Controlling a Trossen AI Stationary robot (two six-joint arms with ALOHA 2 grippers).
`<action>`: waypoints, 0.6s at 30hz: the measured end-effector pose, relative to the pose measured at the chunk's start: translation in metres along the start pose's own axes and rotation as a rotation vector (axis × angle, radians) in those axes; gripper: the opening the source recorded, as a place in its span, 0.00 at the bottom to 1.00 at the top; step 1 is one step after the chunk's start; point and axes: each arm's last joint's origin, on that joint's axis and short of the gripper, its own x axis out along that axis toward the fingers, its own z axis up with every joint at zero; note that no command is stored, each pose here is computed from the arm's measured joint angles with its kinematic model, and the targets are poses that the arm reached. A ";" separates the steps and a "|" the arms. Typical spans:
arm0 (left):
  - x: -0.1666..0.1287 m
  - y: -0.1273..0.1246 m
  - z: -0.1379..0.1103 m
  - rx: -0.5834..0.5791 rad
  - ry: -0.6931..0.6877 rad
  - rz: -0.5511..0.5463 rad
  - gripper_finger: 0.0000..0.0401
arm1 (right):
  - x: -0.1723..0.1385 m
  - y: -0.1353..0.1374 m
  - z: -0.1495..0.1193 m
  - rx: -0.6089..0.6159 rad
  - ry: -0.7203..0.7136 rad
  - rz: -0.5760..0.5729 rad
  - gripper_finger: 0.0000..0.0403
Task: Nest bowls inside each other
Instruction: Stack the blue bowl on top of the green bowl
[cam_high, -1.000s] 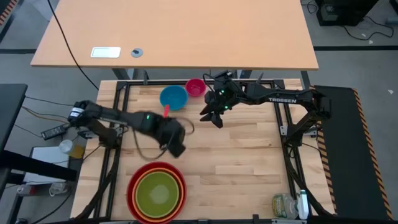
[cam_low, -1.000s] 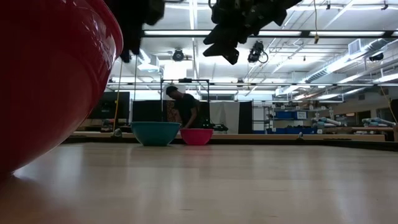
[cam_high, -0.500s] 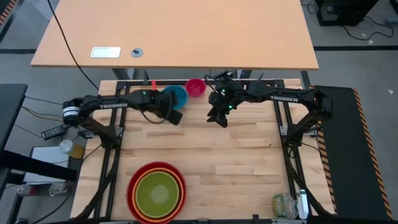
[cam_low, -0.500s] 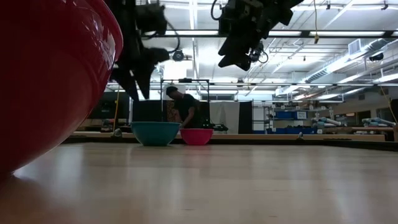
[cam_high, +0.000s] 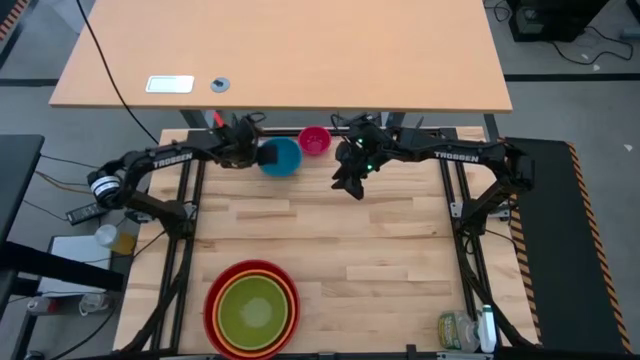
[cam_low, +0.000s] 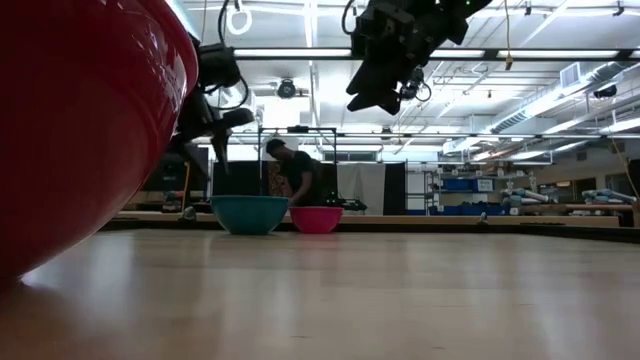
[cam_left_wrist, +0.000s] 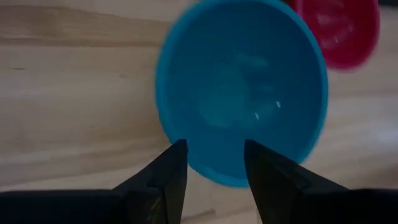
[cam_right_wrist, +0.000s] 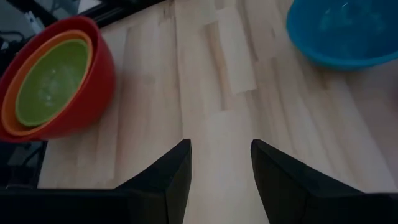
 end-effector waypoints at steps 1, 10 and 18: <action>0.000 0.003 0.003 -0.018 -0.004 0.007 0.41 | -0.001 -0.001 0.001 0.000 -0.008 -0.004 0.43; 0.009 0.019 0.021 -0.081 0.005 0.036 0.57 | -0.005 -0.010 0.006 0.020 -0.064 -0.021 0.43; 0.039 0.016 0.010 -0.063 0.180 0.032 0.60 | -0.006 -0.011 0.009 0.009 -0.096 -0.017 0.43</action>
